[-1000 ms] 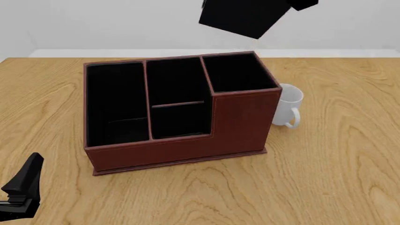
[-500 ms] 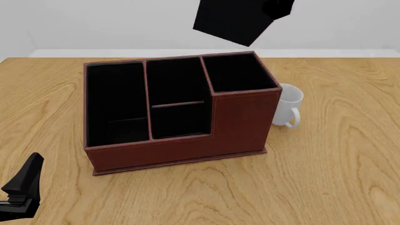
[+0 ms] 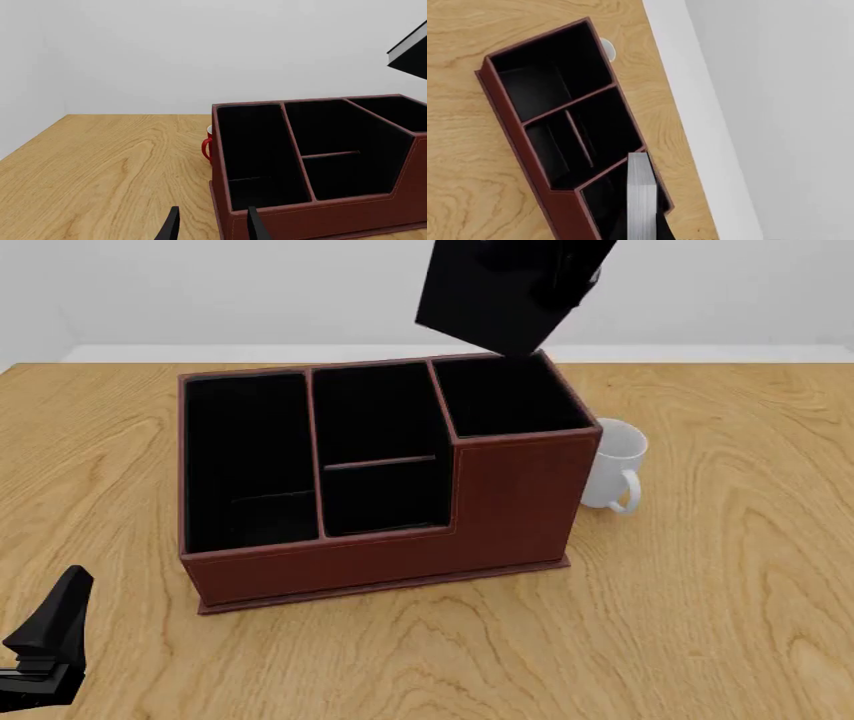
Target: Pick up the book and place it in the right compartment of the caddy.
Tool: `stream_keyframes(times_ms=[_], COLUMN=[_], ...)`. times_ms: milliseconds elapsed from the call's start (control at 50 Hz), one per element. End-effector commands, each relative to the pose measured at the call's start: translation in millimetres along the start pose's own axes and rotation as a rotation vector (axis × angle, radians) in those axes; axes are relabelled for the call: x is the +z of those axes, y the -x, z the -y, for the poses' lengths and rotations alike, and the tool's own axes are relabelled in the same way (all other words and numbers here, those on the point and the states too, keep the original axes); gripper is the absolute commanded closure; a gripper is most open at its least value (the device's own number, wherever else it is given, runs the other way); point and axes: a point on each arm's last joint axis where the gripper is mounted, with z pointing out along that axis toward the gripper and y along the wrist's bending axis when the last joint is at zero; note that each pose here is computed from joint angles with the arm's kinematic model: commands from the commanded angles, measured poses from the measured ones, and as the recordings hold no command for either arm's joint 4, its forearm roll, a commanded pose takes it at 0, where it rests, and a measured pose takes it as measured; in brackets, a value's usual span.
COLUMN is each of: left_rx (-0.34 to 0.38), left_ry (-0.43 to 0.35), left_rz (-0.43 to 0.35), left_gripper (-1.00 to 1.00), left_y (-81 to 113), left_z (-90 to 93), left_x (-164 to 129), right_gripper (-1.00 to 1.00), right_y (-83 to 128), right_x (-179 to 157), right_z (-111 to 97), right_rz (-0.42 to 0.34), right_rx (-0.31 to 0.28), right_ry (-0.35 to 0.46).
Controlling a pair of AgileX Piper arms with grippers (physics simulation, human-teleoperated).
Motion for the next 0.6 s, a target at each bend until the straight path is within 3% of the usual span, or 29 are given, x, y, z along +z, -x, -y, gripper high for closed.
stream_keyframes(times_ms=[20,600], left_rx=[0.000,0.000], left_ry=[0.000,0.000], left_rz=[0.000,0.000], left_gripper=[-1.00,-1.00], left_y=[0.0,0.0], left_z=[0.0,0.0], left_x=[0.0,0.0], right_gripper=[1.00,1.00], right_y=[-5.0,-25.7], right_x=[7.8,28.9], right_z=[1.6,1.2], right_rz=[-0.004,-0.050], right_rx=[0.052,0.107], right_ry=[-0.021,-0.029])
